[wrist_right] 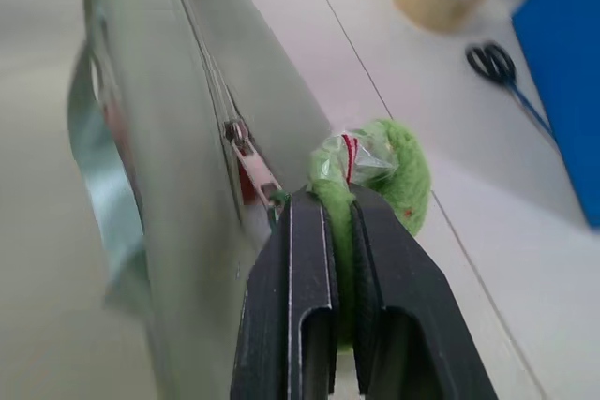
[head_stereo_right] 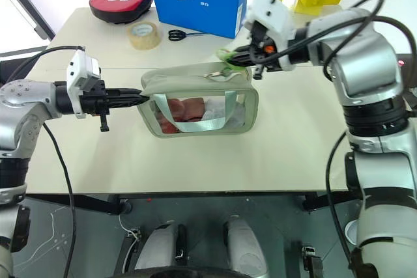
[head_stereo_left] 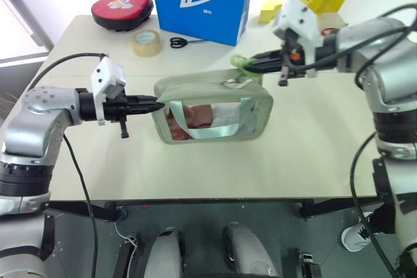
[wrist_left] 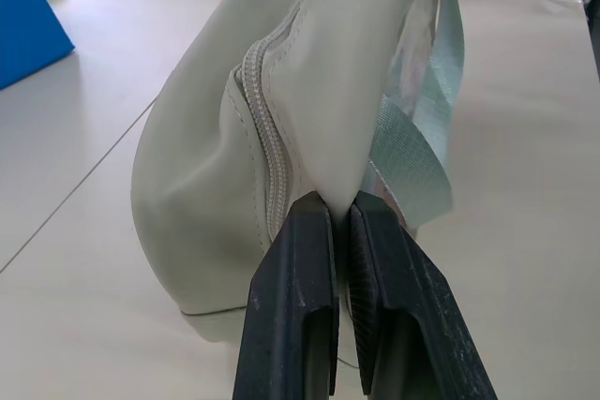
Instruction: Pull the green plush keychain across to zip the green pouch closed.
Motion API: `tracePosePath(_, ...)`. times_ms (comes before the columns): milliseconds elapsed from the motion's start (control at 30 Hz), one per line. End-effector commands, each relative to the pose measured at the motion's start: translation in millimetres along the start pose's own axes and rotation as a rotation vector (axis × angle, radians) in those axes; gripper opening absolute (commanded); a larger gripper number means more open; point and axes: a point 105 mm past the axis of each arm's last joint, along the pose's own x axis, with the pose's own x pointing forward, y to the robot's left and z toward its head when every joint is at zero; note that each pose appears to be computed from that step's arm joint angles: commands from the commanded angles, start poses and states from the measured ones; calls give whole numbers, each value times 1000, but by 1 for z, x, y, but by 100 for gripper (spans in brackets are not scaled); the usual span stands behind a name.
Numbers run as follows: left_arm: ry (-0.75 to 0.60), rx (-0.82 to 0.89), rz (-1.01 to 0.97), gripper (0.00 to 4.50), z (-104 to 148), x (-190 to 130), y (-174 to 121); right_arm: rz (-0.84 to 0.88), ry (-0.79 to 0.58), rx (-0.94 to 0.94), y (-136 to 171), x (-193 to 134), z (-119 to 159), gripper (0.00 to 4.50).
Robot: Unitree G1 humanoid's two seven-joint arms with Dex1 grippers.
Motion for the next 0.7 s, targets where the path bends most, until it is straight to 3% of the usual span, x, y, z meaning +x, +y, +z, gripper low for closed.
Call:
tracePosePath(33, 31, -11, 42, 0, -6, -11, 4, -149, 36, 15, -21, -32, -14, 7)
tracePosePath(233, 42, -22, 48, 0, -7, -15, 3, -366, 236, 58, -45, -69, -74, 7)
tracePosePath(300, 42, -26, 53, 0, -7, -16, 4, -375, 313, 60, -40, -73, -96, 7)
tracePosePath(533, 30, -40, 59, 0, -6, -14, 2, -143, 377, 19, 21, -25, -125, 7)
tracePosePath(700, 26, -45, 64, 0, -4, -14, -1, -130, 403, -1, 31, 0, -135, 7)
